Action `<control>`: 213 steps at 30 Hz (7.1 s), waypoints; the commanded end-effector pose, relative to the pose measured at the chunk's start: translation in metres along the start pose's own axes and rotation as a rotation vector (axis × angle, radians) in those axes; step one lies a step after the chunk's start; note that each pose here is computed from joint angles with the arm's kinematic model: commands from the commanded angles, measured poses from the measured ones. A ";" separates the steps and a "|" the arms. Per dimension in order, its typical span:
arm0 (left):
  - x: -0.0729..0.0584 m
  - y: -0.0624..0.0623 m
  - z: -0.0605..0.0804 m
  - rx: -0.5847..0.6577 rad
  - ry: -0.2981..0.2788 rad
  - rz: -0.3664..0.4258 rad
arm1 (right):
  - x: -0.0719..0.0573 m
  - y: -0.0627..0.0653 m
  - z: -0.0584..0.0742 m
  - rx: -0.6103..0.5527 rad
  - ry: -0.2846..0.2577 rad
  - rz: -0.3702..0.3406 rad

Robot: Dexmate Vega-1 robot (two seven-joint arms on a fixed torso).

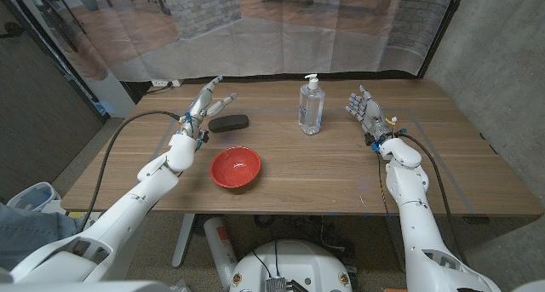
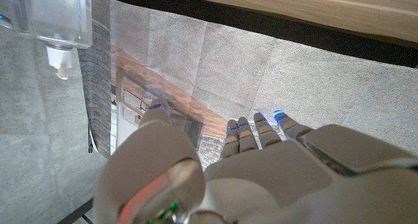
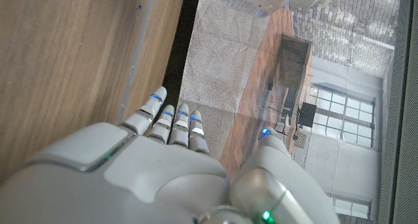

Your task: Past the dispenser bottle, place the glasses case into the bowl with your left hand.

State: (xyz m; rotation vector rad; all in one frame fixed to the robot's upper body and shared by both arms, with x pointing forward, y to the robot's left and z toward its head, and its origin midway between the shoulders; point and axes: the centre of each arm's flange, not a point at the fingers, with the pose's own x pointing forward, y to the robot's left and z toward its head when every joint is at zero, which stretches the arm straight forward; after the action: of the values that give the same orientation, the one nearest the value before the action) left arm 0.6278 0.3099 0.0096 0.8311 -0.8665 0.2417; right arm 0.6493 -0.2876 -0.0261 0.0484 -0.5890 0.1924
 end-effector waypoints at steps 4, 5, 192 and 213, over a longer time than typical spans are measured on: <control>-0.002 0.002 0.003 0.082 0.016 -0.023 | -0.003 0.000 -0.001 0.005 -0.001 -0.004; -0.001 0.002 0.003 0.090 0.019 -0.026 | -0.003 0.000 -0.001 0.003 -0.001 -0.004; 0.015 -0.059 -0.026 0.493 0.245 -0.456 | 0.011 0.014 -0.015 0.032 0.014 -0.015; 0.018 -0.054 -0.021 0.433 0.264 -0.428 | 0.012 0.014 -0.013 0.034 0.010 -0.007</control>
State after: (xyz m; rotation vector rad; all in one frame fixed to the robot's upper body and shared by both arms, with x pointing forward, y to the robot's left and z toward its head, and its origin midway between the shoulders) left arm 0.6805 0.2880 -0.0172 1.3646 -0.3715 0.1568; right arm 0.6643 -0.2697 -0.0318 0.0815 -0.5721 0.1934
